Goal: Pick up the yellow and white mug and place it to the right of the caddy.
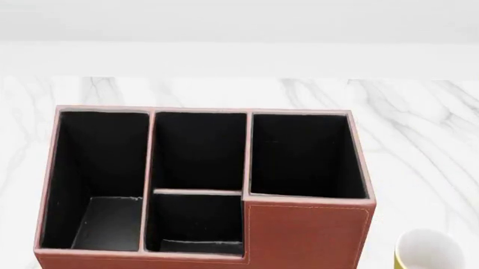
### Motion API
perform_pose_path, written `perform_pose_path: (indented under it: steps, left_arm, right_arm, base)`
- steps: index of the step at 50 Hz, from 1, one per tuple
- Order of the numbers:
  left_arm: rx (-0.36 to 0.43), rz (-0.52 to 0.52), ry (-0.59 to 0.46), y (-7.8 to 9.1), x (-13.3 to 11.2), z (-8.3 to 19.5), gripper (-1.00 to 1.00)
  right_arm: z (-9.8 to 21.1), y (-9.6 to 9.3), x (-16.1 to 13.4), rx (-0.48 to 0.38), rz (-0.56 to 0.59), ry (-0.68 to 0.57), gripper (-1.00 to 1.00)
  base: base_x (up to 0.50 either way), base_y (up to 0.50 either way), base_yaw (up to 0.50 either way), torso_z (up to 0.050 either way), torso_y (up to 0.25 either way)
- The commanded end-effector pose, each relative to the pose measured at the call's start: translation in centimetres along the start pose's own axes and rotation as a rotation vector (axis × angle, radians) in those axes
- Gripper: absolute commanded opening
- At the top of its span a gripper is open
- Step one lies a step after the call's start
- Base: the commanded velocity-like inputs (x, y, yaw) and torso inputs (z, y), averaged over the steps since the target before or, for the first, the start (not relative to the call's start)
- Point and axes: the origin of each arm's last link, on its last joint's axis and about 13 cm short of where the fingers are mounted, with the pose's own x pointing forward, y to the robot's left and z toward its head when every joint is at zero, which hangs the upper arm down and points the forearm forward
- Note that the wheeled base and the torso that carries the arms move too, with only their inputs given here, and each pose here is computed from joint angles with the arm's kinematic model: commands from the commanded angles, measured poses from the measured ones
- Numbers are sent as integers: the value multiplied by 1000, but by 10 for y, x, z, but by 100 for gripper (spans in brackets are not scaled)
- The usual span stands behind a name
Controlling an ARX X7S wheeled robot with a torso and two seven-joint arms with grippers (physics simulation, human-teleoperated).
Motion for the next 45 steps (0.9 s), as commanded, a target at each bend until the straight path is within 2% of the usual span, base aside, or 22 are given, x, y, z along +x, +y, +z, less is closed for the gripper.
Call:
perform_pose_path:
  steps: [1,45]
  left_arm:
    - [-1,-4,0,-1,0,0,100]
    - [-2,-7,-2,-1,0,0,100]
  right_arm:
    - [-1,1,2,-4,8,-8,-100]
    - [-18,-1,8,-7,-8,42,-100]
  base:
    - [0,0,0,0,0]
    - [0,0,0,0,1]
